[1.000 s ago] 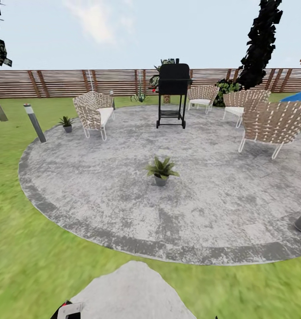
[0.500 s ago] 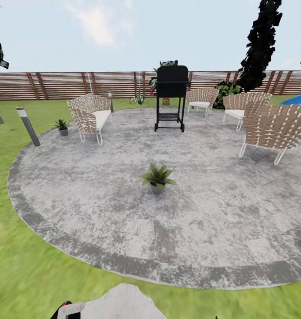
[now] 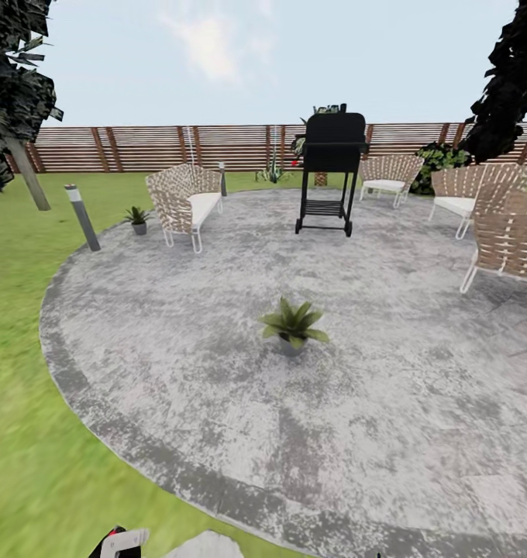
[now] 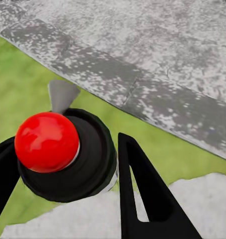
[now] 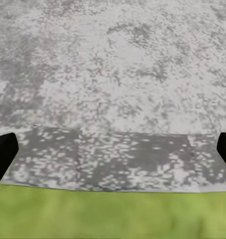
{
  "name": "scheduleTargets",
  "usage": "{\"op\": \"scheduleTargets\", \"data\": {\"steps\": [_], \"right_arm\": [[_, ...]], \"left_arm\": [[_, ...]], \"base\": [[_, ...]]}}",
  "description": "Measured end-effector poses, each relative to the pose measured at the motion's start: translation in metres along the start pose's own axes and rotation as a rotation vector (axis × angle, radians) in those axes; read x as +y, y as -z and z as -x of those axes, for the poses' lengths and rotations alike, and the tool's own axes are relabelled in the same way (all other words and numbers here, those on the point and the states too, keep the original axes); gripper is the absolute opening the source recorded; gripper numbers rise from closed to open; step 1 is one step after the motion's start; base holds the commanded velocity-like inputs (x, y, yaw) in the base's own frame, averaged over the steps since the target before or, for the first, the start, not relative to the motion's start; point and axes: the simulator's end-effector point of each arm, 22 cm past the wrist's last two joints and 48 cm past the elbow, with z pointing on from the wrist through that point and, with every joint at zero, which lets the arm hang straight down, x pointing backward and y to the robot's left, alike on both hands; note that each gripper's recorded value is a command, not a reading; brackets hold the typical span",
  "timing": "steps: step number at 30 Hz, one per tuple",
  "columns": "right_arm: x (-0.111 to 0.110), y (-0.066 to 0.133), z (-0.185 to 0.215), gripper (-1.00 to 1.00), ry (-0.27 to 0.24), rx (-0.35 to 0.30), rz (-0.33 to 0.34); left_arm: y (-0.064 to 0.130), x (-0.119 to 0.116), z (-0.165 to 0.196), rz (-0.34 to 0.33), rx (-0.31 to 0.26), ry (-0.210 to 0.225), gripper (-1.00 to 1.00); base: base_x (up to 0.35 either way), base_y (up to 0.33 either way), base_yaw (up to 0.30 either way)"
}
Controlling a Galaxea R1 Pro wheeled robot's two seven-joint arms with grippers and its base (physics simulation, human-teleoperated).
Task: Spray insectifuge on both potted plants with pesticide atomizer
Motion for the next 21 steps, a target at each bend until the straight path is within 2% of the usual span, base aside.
{"op": "scheduleTargets", "data": {"steps": [21], "right_arm": [[-0.0001,0.0,0.0,1.0,0.0,0.0,0.0]], "left_arm": [[0.0,-0.0001,0.0001,0.0,0.0,0.0,-1.0]], "base": [[0.304,-0.196,0.004]]}}
